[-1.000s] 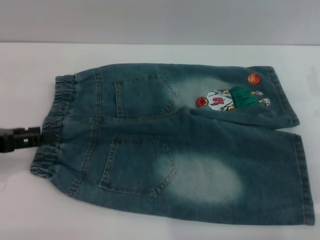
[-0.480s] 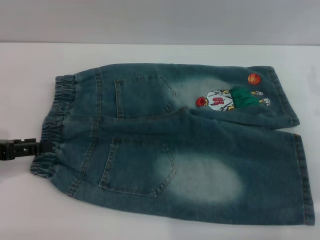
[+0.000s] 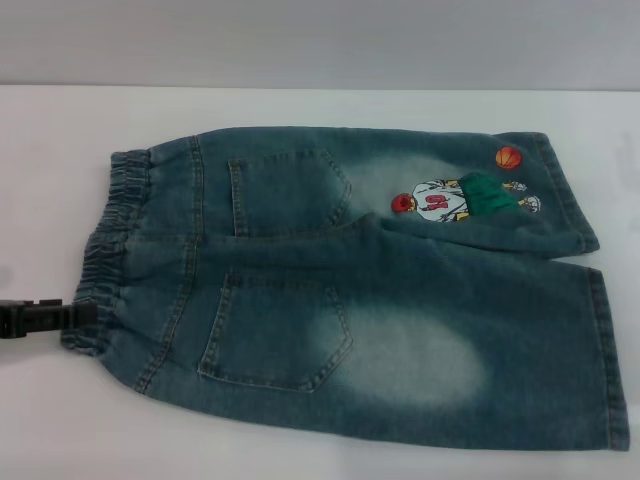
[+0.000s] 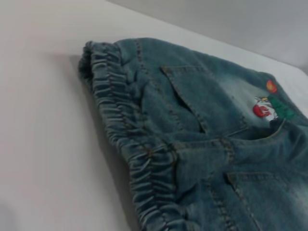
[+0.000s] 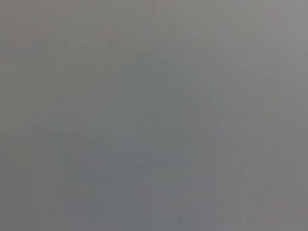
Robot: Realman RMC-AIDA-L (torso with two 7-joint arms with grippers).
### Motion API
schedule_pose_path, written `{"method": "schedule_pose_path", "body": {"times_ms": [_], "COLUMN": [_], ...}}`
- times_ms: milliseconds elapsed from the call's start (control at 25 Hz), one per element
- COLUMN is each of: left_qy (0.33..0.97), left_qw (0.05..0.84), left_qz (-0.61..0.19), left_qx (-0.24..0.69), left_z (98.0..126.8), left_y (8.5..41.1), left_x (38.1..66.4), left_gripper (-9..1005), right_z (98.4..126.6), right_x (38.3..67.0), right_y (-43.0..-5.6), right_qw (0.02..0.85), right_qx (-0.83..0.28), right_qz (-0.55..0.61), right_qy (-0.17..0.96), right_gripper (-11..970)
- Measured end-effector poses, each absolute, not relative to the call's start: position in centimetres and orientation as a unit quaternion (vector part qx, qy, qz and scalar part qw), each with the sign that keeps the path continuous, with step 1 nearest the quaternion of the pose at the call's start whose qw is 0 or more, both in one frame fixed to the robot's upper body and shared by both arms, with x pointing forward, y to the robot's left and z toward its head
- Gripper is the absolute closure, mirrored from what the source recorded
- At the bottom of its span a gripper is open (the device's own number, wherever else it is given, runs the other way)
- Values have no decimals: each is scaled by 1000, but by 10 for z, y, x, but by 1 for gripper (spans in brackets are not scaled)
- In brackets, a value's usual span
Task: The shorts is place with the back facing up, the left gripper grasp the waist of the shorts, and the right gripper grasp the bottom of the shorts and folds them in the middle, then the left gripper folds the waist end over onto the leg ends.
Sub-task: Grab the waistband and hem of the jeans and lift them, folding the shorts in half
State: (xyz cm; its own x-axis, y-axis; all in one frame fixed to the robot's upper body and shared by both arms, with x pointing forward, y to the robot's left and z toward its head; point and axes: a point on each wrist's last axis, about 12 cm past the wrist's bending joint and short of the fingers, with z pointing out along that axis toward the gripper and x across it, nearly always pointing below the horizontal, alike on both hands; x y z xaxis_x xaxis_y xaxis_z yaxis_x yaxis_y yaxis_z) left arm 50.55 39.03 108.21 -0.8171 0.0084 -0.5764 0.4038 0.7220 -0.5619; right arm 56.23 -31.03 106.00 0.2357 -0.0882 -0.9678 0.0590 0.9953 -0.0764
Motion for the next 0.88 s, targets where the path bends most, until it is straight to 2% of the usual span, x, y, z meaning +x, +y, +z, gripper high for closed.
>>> {"method": "schedule_pose_path", "body": {"times_ms": [880], "left_qy": [899], "left_qw": [265], "left_qz": [-338], "left_qx": [90], "left_z": [1071], "left_y": [397], "left_x": [498], "left_gripper": [182], "right_z": [1060], "right_x": [562], "right_y": [-310], "right_qw": [785], "right_qx": [-14], "right_qz": [-46], "right_qy": [617], "right_gripper": [396]}}
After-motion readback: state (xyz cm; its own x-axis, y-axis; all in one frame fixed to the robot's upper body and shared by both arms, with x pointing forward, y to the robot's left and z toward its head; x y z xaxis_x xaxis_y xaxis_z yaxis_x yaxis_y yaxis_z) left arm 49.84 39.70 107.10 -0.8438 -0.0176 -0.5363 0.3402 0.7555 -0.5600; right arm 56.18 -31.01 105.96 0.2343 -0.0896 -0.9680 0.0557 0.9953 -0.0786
